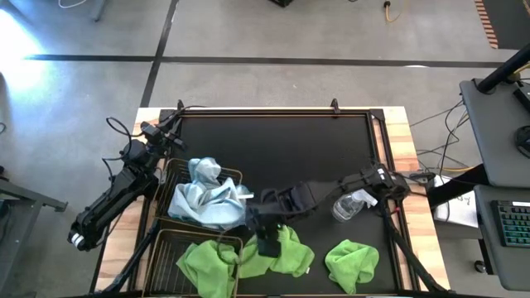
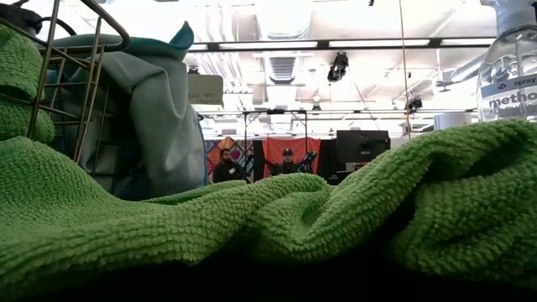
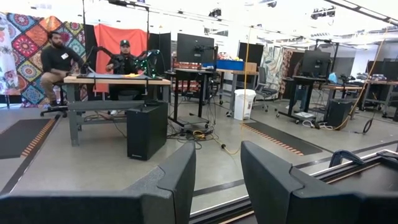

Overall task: Sort microfiber towel by color & place in baskets
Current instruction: Put the left green towel into the bottom wire basket

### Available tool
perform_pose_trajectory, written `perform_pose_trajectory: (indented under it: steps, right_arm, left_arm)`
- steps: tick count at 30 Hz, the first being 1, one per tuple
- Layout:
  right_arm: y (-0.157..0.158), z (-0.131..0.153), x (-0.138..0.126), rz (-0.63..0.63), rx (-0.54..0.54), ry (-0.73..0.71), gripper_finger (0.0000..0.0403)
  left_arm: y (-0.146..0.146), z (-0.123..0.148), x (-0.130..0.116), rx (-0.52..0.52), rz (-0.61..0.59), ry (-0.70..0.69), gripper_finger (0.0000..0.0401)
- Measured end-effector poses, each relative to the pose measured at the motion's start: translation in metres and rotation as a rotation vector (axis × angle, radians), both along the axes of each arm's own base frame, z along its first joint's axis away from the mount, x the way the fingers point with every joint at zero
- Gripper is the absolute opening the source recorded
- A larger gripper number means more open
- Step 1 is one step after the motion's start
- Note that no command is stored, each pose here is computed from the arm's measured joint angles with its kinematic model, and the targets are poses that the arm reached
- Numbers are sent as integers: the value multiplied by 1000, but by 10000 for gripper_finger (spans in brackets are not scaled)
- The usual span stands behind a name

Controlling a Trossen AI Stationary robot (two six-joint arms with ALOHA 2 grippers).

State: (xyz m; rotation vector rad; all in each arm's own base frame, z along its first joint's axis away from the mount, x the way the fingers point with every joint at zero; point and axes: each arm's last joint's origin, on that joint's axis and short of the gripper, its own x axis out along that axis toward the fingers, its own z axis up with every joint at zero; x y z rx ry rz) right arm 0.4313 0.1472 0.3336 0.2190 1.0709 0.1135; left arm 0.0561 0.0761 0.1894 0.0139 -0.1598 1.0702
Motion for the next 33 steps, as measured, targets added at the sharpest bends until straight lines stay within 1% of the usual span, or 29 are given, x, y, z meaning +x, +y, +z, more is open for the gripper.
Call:
perform_pose_trajectory:
  steps: [10,13,16,20,25,29,33]
  right_arm:
    - [56,-3,-25,-35,70,59,119]
    - [71,-8,-32,-55,41,63,115]
    - [82,-14,-39,-105,-4,57,111]
    - [88,-27,-43,-178,-40,75,105]
    - [88,-53,-45,-218,-78,157,99]
    - [84,-77,-48,-243,-122,227,95]
    - [76,-95,-48,-279,-149,278,96]
  left_arm:
    - [0,0,0,0,0,0,113]
    - [0,0,0,0,0,0,113]
    - [0,0,0,0,0,0,113]
    - [0,0,0,0,0,0,113]
    - [0,0,0,0,0,0,113]
    - [0,0,0,0,0,0,113]
    - [0,0,0,0,-1,0,113]
